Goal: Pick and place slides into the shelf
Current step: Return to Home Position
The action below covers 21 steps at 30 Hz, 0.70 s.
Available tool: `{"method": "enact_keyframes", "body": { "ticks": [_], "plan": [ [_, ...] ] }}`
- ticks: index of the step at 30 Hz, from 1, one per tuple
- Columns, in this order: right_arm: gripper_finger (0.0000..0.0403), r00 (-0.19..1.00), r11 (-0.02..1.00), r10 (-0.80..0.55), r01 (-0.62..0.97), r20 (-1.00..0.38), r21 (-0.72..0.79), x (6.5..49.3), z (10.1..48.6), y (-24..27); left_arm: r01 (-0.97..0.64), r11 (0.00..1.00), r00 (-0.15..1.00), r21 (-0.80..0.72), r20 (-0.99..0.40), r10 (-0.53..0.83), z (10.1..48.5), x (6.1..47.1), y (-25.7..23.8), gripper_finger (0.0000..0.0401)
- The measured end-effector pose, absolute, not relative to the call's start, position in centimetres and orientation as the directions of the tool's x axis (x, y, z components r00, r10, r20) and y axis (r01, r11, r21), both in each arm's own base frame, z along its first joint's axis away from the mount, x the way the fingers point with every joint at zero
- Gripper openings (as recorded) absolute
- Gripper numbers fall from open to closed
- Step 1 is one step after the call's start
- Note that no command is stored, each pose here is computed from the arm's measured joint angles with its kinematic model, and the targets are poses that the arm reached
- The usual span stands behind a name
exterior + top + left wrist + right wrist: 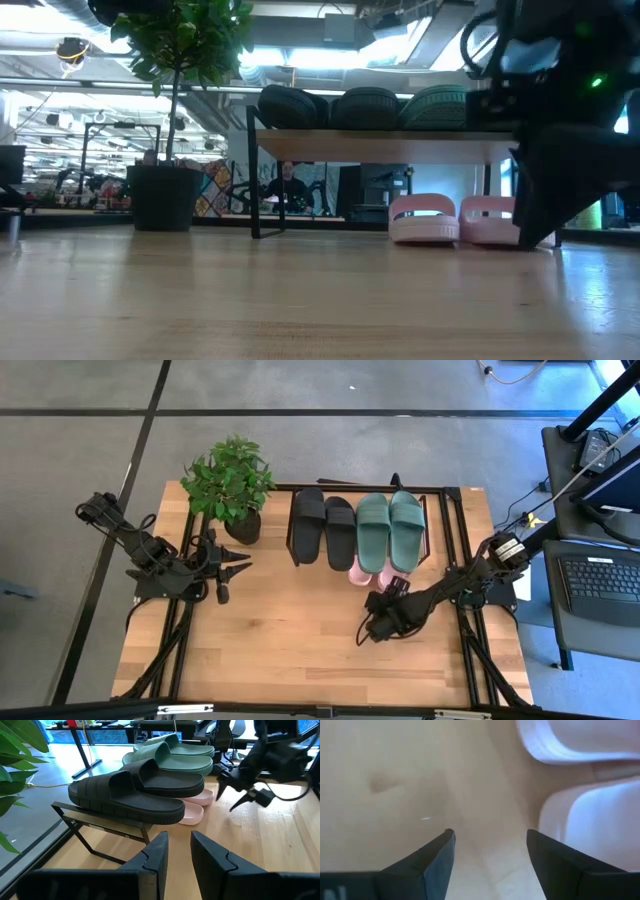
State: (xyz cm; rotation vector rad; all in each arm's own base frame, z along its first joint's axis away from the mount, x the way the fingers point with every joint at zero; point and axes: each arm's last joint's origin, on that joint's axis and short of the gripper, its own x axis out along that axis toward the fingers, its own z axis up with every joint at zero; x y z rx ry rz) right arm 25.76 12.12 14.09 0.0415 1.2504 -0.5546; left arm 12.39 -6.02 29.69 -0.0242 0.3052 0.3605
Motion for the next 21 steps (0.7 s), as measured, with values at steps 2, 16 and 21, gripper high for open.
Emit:
{"method": "enact_keyframes", "body": {
  "ticks": [2, 16, 21],
  "plan": [
    [0.0246, 0.217, 0.879, -0.364, 0.403, -0.906, -0.256, 26.0, 14.5, 12.6, -0.351, 0.936, 0.891, 0.03, -0.298, 0.343, 29.7, 12.4, -6.0, 0.0076],
    [0.0245, 0.301, 0.938, -0.237, 0.32, -0.924, -0.136, 25.1, 21.7, 15.0, -0.311, 0.941, 0.93, -0.132, -0.244, 0.273, 30.7, 12.4, -6.1, 0.0076],
    [0.0245, 0.531, 0.966, -0.026, 0.23, -0.847, 0.114, 24.6, 26.7, 14.4, -0.3, 0.943, 0.936, -0.146, -0.237, 0.261, 30.9, 12.2, -6.0, 0.0076]
  ]
}}
